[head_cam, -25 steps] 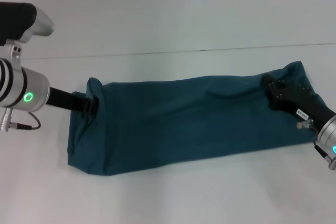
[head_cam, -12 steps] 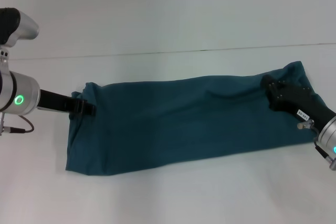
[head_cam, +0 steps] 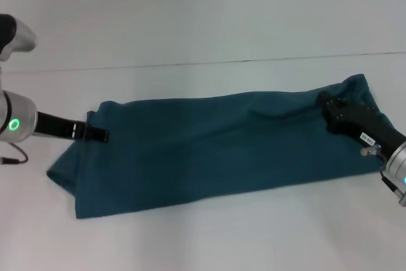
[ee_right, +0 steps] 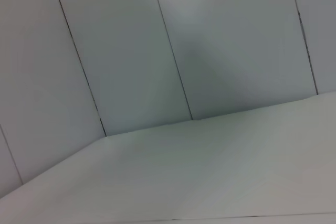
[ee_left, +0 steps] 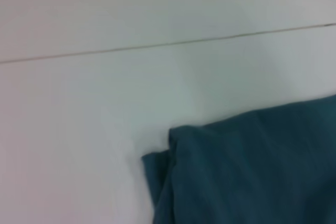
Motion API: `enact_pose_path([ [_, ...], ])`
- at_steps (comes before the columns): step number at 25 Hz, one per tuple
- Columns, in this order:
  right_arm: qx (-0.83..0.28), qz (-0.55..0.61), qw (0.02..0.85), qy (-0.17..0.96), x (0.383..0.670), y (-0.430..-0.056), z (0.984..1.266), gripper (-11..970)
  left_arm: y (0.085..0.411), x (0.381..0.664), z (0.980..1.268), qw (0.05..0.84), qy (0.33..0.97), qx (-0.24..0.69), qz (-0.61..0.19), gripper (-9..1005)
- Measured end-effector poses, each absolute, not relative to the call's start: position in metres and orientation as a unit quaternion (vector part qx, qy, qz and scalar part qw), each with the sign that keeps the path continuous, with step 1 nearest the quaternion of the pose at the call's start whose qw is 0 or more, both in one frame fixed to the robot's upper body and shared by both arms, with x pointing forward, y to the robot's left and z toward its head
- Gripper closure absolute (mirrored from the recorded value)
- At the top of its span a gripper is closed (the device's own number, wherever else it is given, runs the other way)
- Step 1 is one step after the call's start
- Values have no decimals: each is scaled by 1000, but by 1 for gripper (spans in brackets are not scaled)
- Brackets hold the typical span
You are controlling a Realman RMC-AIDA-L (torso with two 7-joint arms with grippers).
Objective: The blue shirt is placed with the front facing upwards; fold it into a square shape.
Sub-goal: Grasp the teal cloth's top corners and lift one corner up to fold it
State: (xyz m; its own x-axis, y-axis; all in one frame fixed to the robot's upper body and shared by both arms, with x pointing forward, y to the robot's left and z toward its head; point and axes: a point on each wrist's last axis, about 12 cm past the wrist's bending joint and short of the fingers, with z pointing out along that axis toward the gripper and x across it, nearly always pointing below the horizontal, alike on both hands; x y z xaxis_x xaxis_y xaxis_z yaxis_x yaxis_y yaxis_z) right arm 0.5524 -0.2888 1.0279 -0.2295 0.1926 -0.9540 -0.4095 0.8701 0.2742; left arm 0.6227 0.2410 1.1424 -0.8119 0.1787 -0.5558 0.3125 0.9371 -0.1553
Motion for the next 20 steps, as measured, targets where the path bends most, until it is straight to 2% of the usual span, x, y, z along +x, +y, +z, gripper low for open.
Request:
enact_pose_path([
  [6, -73, 243, 616, 746, 552, -289, 1028, 936, 245, 623, 1130, 268, 951, 114, -102, 116],
  [20, -66, 247, 614, 746, 554, -291, 1029, 937, 246, 623, 1116, 240, 961, 111, -79, 117],
])
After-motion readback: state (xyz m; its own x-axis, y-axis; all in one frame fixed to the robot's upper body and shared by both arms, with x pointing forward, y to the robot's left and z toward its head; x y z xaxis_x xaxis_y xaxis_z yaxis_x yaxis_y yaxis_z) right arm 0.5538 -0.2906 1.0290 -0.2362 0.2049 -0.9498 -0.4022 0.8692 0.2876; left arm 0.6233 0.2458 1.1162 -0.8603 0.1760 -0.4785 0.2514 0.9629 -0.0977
